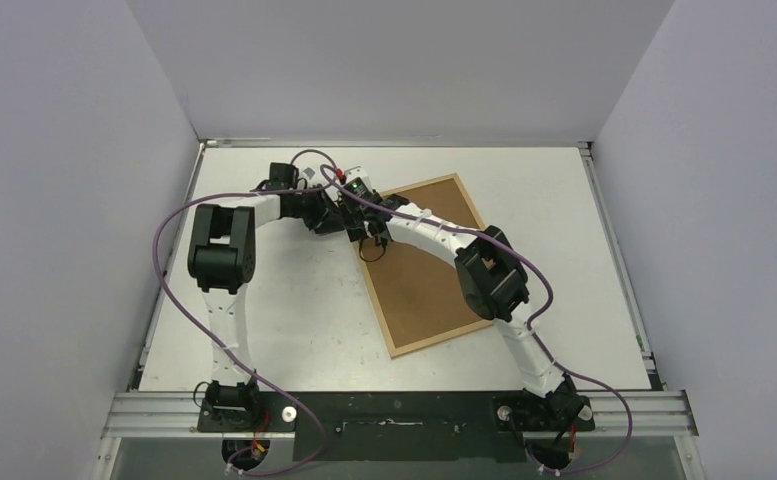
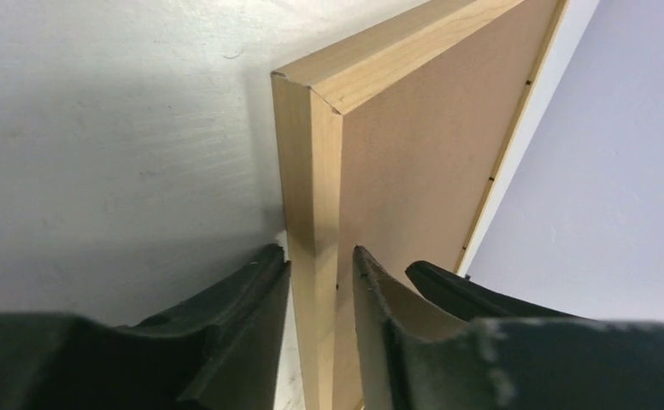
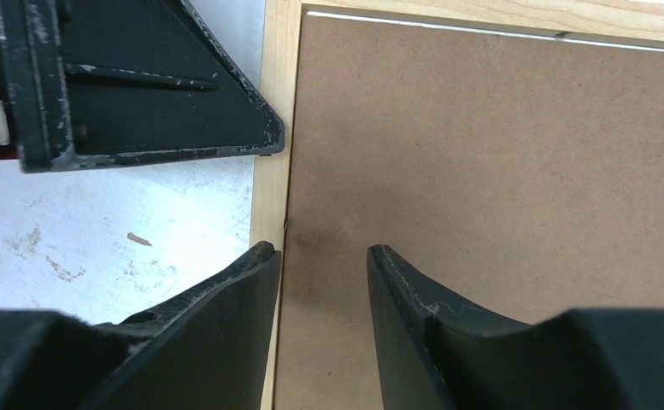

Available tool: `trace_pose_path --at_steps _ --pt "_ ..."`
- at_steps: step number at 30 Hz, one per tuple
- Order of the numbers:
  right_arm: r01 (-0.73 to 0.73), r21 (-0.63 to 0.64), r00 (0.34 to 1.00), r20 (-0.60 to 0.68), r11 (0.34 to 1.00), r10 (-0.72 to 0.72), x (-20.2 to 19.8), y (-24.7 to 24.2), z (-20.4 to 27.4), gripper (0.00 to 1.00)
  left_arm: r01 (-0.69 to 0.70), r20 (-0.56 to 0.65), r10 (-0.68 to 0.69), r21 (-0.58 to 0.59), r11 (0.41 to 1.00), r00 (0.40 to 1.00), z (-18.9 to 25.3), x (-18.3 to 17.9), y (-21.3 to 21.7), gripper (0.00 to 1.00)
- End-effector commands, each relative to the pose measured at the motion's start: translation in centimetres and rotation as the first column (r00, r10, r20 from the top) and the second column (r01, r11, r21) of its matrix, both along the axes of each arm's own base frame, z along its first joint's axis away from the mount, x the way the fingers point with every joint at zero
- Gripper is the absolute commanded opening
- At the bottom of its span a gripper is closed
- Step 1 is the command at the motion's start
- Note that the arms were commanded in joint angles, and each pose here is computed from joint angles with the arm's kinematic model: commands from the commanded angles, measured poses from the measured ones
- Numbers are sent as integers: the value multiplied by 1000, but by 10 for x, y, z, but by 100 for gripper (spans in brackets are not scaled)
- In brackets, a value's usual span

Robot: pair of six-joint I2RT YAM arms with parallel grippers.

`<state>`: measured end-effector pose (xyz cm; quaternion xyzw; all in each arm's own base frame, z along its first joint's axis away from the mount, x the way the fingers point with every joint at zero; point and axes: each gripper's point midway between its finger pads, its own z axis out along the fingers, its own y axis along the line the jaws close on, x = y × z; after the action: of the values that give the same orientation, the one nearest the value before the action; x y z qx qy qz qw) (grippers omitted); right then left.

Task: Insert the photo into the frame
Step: Install the photo frame at the center of the board.

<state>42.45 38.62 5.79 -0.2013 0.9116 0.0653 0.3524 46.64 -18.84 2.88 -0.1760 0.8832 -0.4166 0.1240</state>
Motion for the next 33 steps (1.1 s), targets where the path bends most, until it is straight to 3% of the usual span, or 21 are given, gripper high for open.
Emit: trace_pose_path --at_steps 1,10,20,33 --pt "17 11 998 55 1000 -18 17 4 8 42 20 -88 -12 91 996 996 -32 -8 4 28" --pt "6 44 999 31 999 -7 25 6 0 37 28 -225 11 170 985 974 -62 -35 9 18" --pt "13 19 1000 -9 1000 -13 25 1 -12 29 39 -273 17 198 979 962 -75 -47 14 16" --pt "110 212 992 -86 971 -93 36 -1 6 42 41 -279 18 204 978 960 -79 -46 15 15"
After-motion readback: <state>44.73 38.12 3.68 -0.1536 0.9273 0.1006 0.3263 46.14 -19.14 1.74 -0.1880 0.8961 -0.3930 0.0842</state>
